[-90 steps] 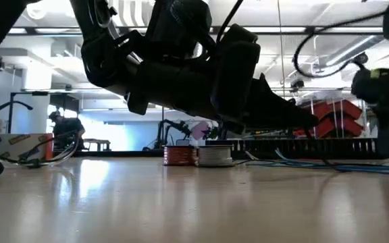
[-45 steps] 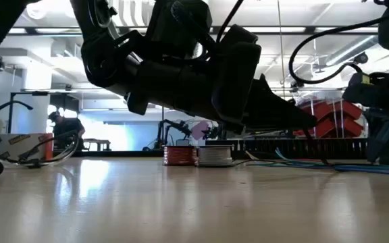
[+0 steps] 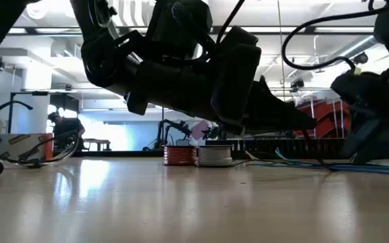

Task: Ziptie cables
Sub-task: Wrap the black zip tie on the cables

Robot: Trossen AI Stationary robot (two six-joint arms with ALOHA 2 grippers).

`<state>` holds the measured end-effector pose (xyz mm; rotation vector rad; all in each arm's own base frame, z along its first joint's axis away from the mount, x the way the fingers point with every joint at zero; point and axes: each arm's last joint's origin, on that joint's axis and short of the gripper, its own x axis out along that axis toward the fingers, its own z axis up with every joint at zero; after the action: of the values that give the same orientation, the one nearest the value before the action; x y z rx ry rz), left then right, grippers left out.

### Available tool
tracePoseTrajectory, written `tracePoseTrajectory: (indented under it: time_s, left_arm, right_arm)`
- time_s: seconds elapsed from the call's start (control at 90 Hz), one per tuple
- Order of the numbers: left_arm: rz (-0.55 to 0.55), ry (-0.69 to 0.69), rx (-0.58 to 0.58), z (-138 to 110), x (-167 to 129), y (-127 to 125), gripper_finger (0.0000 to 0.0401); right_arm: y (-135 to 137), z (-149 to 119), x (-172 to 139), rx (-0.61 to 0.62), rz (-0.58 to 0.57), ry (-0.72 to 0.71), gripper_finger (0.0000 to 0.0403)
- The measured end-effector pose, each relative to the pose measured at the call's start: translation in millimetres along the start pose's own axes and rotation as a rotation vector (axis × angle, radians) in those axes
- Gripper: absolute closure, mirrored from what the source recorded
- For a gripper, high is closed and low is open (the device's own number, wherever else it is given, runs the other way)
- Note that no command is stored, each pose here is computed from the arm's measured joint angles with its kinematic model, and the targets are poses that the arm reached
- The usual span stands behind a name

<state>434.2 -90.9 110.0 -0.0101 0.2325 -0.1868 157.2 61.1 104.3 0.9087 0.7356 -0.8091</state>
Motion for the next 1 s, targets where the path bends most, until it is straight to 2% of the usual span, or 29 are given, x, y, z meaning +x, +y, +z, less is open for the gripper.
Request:
tracePoseTrajectory:
  time_s: [0.156, 0.278, 0.422, 0.633, 0.844, 1.0]
  left_arm:
    - [0.000, 0.000, 0.000, 0.0, 0.0, 0.0, 0.0401]
    - [0.000, 0.000, -0.010, 0.0, 0.0, 0.0, 0.0401]
    - [0.000, 0.001, -0.018, -0.1, 0.0, 0.0, 0.0401]
    - [0.000, 0.001, -0.018, -0.1, 0.0, 0.0, 0.0401]
    - [0.000, 0.006, -0.018, -0.6, 0.0, 0.0, 0.0401]
    - [0.000, 0.007, -0.018, -0.7, 0.0, 0.0, 0.0401]
  right_arm:
    - [1.2, -1.2, 4.8, -0.024, 0.002, -0.046, 0.0316]
    - [-0.9, -2.1, 7.4, 0.009, -0.026, -0.067, 0.0334]
    - [-3.9, -0.5, 4.1, 0.014, -0.046, -0.074, 0.0340]
    - [-21.9, 5.3, -5.0, 0.023, -0.131, -0.091, 0.0305]
    - [-38.2, 4.6, -0.2, 0.119, -0.008, -0.128, 0.0249]
    - [-43.8, 3.0, 4.6, 0.149, 0.055, -0.149, 0.0230]
